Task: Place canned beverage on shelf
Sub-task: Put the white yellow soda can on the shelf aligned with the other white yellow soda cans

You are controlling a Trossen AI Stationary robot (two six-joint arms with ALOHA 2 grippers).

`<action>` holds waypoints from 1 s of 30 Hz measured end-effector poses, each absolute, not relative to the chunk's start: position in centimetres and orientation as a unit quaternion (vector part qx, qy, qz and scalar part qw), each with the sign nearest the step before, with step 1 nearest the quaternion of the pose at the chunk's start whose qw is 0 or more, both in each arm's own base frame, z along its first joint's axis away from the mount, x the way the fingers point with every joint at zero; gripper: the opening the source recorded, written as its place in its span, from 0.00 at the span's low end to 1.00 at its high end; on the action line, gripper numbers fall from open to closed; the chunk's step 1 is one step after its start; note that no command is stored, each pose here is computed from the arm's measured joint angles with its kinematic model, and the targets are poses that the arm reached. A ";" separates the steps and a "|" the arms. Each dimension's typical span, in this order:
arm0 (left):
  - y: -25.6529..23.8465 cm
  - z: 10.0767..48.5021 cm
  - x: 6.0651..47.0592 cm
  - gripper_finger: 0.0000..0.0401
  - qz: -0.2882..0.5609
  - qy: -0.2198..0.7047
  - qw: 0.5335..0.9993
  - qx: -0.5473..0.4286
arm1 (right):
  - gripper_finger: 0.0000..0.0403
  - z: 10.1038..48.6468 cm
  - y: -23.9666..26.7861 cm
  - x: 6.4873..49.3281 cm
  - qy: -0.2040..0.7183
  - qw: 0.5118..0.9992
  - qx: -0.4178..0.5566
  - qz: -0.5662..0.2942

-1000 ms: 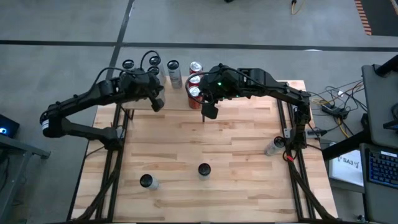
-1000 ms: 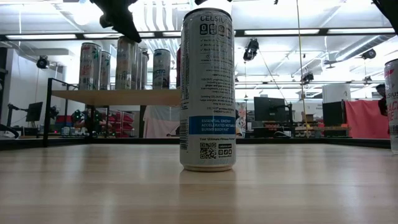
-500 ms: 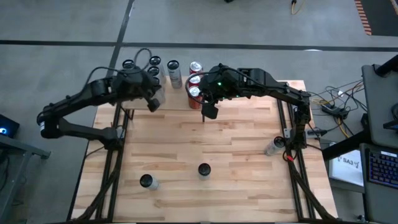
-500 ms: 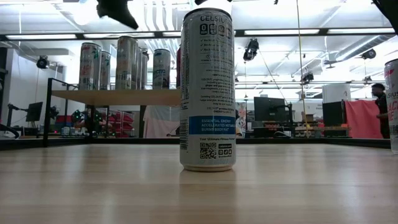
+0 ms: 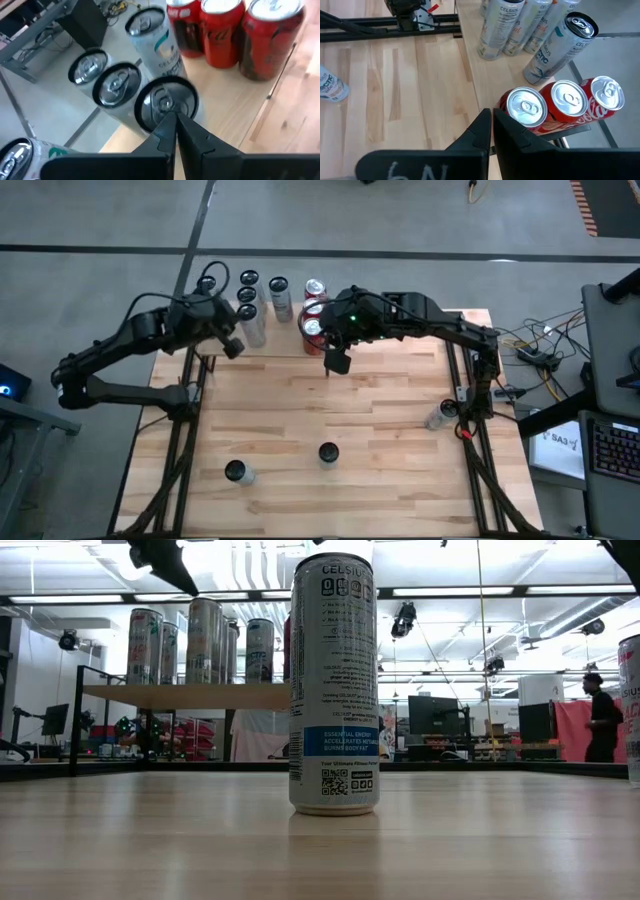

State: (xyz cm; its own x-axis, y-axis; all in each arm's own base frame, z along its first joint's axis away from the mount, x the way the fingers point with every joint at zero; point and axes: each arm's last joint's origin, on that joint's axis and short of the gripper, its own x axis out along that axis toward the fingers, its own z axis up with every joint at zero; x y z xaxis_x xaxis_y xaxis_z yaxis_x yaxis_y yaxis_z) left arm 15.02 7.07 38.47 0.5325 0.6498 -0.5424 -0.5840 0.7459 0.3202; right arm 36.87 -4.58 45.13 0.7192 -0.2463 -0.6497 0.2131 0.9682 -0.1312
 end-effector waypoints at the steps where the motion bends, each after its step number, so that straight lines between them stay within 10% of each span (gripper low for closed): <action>1: 7.1 38.3 15.1 0.00 0.353 0.334 0.873 0.049 | 0.02 45.1 -4.5 36.9 0.353 0.927 -0.022 -0.124; 30: 6.7 39.9 14.7 0.00 0.355 0.297 0.885 0.049 | 0.02 44.8 -3.9 37.7 0.344 0.931 -0.023 -0.117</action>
